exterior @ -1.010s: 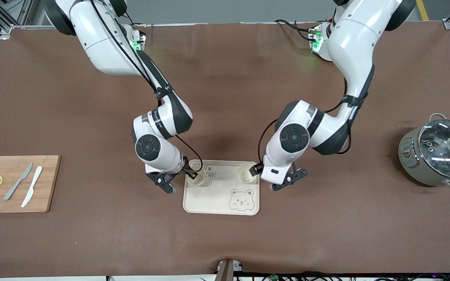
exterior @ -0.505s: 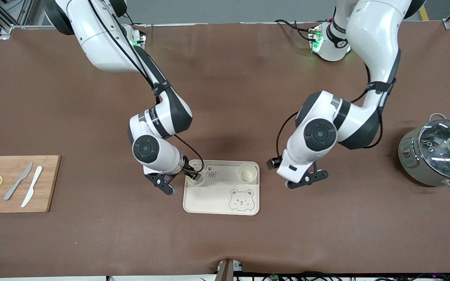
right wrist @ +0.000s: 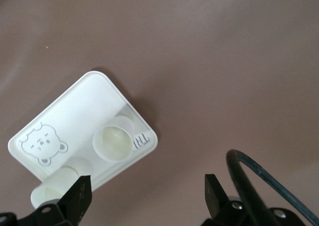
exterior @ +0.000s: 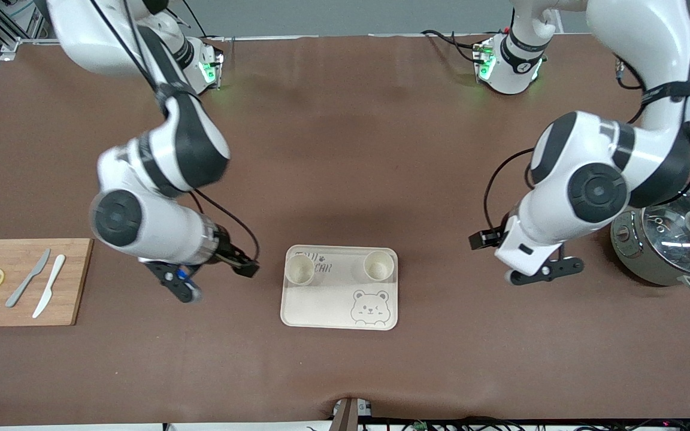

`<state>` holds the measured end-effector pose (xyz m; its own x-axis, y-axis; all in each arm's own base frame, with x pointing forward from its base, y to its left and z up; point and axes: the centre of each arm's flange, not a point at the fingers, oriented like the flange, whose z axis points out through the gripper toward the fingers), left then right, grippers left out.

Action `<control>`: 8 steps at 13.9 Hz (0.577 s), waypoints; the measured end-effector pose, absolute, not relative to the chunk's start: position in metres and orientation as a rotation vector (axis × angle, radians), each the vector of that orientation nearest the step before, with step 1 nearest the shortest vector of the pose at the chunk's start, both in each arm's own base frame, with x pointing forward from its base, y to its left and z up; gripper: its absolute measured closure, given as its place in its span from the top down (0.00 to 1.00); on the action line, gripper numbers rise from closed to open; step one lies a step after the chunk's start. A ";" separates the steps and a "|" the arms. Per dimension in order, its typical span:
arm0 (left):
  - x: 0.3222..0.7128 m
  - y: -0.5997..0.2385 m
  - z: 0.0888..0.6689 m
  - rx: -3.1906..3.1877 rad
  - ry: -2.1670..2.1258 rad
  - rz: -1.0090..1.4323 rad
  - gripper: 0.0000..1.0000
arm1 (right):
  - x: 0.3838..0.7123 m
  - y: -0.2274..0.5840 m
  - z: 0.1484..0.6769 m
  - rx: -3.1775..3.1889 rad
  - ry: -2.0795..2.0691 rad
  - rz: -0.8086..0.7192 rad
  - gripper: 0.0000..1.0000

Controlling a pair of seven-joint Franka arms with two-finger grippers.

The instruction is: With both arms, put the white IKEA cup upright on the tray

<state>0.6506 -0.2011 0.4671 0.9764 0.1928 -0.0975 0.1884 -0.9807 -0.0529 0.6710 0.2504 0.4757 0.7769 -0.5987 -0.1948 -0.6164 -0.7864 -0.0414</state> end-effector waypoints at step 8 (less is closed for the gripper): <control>0.615 -0.117 0.576 -3.067 -0.221 0.126 1.00 | 0.622 0.107 0.567 -2.956 0.584 0.271 1.00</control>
<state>0.6149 -0.1166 0.5764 0.9864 0.1455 -0.0771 0.1403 -0.9877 -0.0693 0.6223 0.1072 0.5666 0.9098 -0.3656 -0.1968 -0.3864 -0.9189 -0.0792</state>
